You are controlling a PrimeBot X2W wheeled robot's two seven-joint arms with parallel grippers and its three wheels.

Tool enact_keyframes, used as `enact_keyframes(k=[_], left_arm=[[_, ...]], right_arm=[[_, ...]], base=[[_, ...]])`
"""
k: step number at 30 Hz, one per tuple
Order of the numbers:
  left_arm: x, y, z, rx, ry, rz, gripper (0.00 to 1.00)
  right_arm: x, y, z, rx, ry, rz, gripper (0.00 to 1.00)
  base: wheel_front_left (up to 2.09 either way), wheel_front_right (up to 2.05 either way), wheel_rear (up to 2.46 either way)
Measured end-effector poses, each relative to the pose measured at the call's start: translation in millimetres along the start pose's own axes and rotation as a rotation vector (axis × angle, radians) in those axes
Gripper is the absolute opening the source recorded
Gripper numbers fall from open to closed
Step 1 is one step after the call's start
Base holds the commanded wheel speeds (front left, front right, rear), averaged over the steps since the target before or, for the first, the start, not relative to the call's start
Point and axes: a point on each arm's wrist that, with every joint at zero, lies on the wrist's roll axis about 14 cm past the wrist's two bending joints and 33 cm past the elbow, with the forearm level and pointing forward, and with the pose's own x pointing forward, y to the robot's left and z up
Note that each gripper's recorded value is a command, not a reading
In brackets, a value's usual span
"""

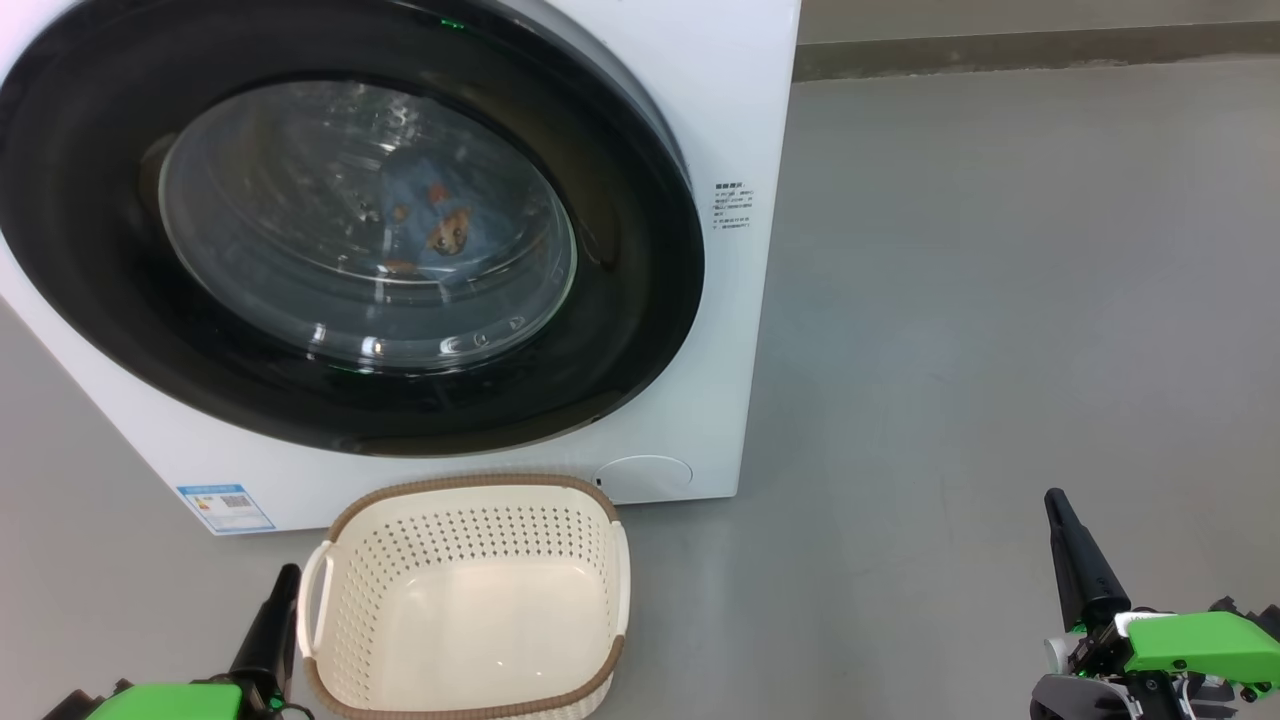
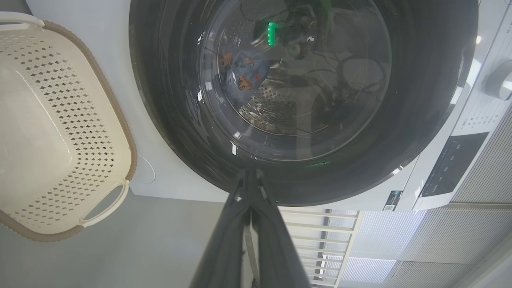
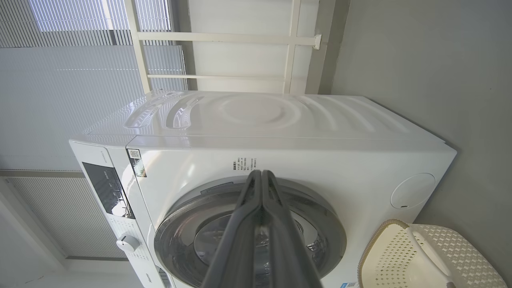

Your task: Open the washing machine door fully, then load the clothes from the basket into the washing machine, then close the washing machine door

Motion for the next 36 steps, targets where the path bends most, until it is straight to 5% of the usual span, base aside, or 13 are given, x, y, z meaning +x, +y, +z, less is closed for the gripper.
enact_keyframes(k=[36], left_arm=[[0.0, 0.0, 0.0, 0.000, 0.000, 0.000, 0.00]], right_arm=[[0.0, 0.0, 0.0, 0.000, 0.000, 0.000, 0.00]], base=[[0.00, 0.00, 0.00]])
